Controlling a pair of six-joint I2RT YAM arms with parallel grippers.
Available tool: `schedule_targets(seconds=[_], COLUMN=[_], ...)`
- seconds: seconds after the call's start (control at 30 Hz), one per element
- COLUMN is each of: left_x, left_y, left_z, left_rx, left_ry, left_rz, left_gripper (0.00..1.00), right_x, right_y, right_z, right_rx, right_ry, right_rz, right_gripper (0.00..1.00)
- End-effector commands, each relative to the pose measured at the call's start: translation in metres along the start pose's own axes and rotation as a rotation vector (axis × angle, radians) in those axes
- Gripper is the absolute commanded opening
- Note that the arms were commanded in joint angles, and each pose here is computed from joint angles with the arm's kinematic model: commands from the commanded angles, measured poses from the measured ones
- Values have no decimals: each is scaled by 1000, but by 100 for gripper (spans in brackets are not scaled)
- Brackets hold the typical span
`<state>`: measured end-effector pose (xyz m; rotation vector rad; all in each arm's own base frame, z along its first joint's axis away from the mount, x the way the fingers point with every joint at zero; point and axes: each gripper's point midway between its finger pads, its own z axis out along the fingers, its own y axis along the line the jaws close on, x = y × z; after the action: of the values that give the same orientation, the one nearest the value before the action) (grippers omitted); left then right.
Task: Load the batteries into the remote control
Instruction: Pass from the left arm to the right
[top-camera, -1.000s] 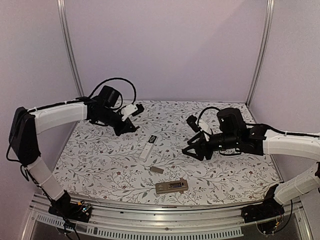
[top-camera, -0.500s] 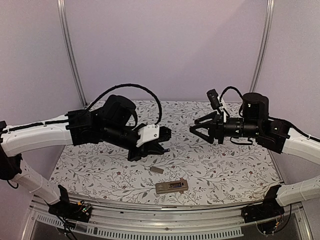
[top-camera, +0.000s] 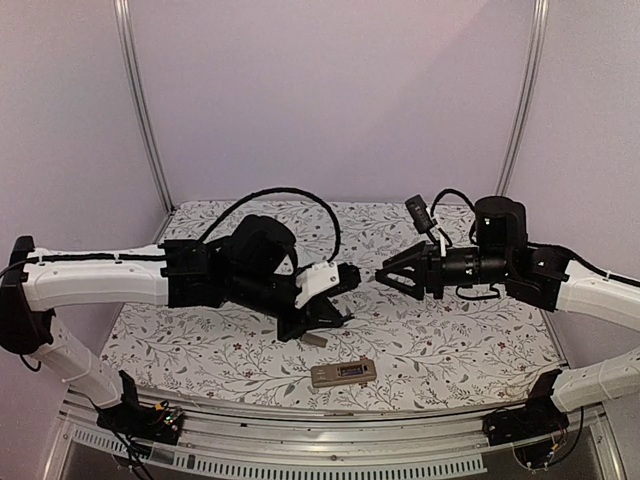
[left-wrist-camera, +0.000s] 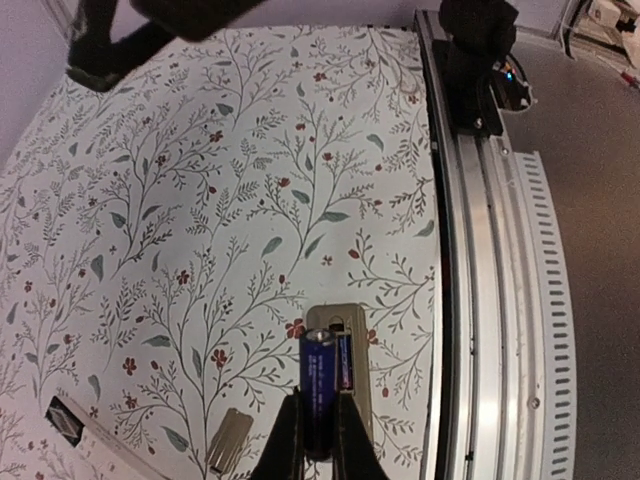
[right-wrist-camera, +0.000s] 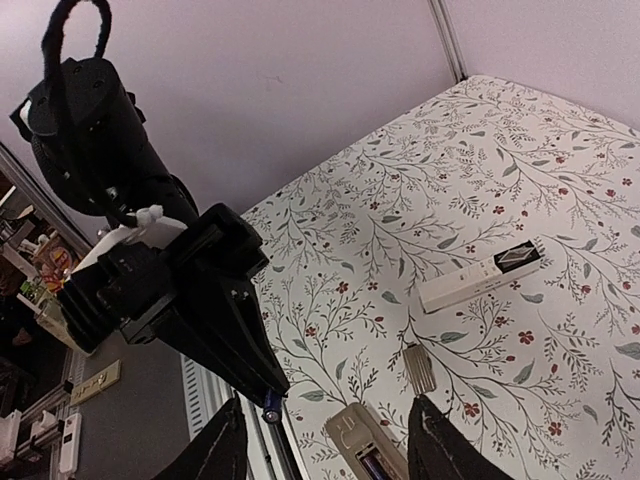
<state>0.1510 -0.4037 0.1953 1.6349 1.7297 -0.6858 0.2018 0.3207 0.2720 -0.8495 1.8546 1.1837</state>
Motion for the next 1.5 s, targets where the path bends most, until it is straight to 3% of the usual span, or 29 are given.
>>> schedule_targets(seconds=[0.0,0.13,0.3,0.47,0.73,0.9,1.1,1.33,1.47], left_x=[-69,-95,-107,-110,-108,-108,-106,-103,-102], left_y=[8,14,12,9,-1,-2,-3,-4,-4], left_z=[-25,-52,-66,-62,-62,-59,-58,-58,-58], left_rx=[-37,-61,-60,-21,36,50,51,55,59], left_ry=[-403,-644,-770,-779,-803,-797,-795,-789,-789], left_rz=[-115,-151,-133,-141,-144,-148,-148,-150,-156], left_gripper=[0,0,0,0,0,0,0,0,0], right_x=[-10,-25,-30,-33,-39,-39,-41,-43,-47], right_y=[23,44,69,87,92,92,93,93,95], right_z=[-9,-24,-18,-6,-1,5,7,7,6], right_rx=[-123,-198,-297,-281,-302,-309,-319,-320,-325], right_ry=[-82,-201,-207,-239,-241,-239,-235,-239,-249], right_rz=[-77,-205,-283,-400,-418,-414,-392,-376,-379], right_gripper=[53,50,47,46,28,27,12,7,14])
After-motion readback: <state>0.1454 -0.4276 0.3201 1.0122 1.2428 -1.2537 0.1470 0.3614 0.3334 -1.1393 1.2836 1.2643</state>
